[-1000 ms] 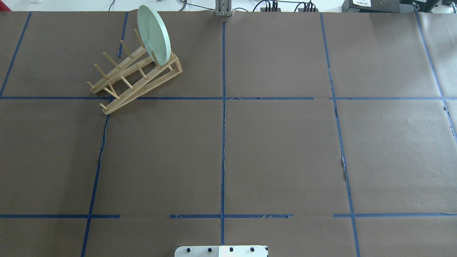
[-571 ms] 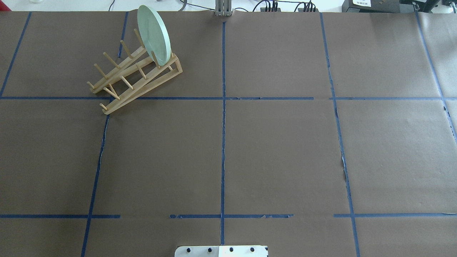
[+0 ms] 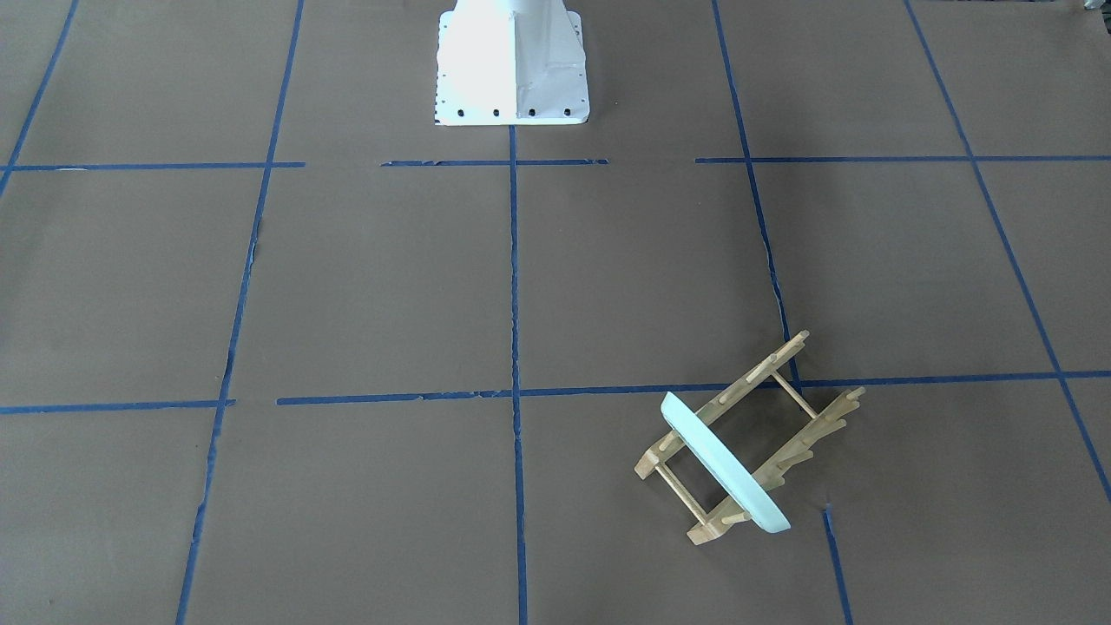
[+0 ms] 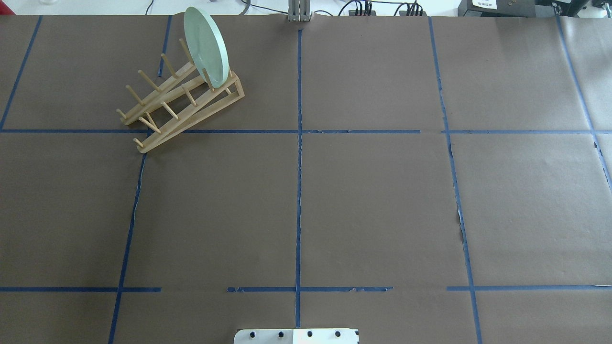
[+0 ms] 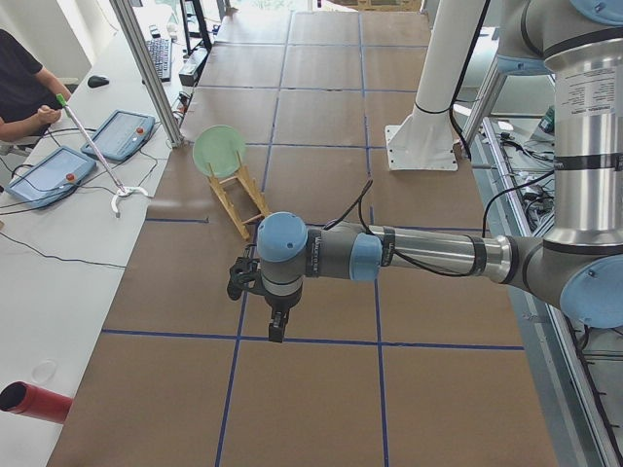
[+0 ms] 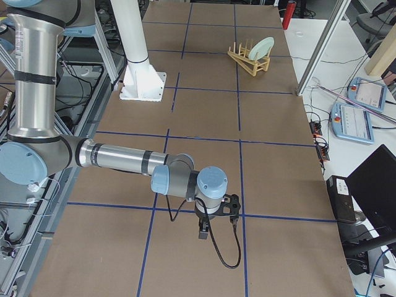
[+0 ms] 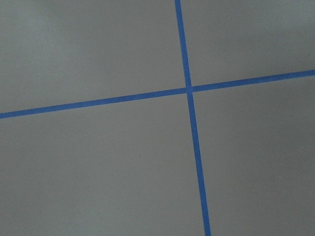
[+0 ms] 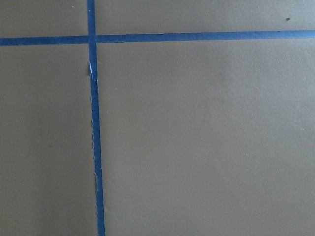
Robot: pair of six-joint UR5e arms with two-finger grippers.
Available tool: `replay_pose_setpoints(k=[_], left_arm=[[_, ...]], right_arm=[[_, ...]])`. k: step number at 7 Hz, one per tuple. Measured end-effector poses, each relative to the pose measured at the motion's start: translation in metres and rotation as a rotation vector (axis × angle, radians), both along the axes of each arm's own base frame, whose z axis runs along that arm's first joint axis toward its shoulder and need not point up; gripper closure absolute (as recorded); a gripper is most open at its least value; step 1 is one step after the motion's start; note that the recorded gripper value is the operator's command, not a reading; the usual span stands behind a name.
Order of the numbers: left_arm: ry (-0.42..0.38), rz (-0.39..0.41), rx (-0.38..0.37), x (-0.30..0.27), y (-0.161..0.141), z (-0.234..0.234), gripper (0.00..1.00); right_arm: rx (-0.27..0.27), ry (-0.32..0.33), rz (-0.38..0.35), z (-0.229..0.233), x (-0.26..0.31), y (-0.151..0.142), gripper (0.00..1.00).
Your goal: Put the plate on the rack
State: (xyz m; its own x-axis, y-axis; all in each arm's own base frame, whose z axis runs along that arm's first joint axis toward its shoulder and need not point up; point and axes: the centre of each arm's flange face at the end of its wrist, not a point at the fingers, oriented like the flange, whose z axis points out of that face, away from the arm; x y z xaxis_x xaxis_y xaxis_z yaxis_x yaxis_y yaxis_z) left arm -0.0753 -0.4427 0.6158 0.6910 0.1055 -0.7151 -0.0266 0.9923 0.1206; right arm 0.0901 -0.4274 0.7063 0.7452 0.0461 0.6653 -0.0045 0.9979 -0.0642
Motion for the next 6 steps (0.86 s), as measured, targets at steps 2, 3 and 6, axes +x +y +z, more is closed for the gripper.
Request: replay_pose_setpoints(k=[2,3,6], left_arm=[[0.044,0.002,-0.042,0.003,0.011,0.008,0.0],[0.047,0.002,-0.048,0.003,0.014,0.01,0.0],[0.048,0.007,-0.055,0.003,0.013,0.014,0.0]], right_arm=[[0.001,0.0,0.0,0.0,0.0,0.0,0.0],[0.001,0.0,0.0,0.0,0.0,0.0,0.0],[0.0,0.0,0.0,0.0,0.0,0.0,0.0]])
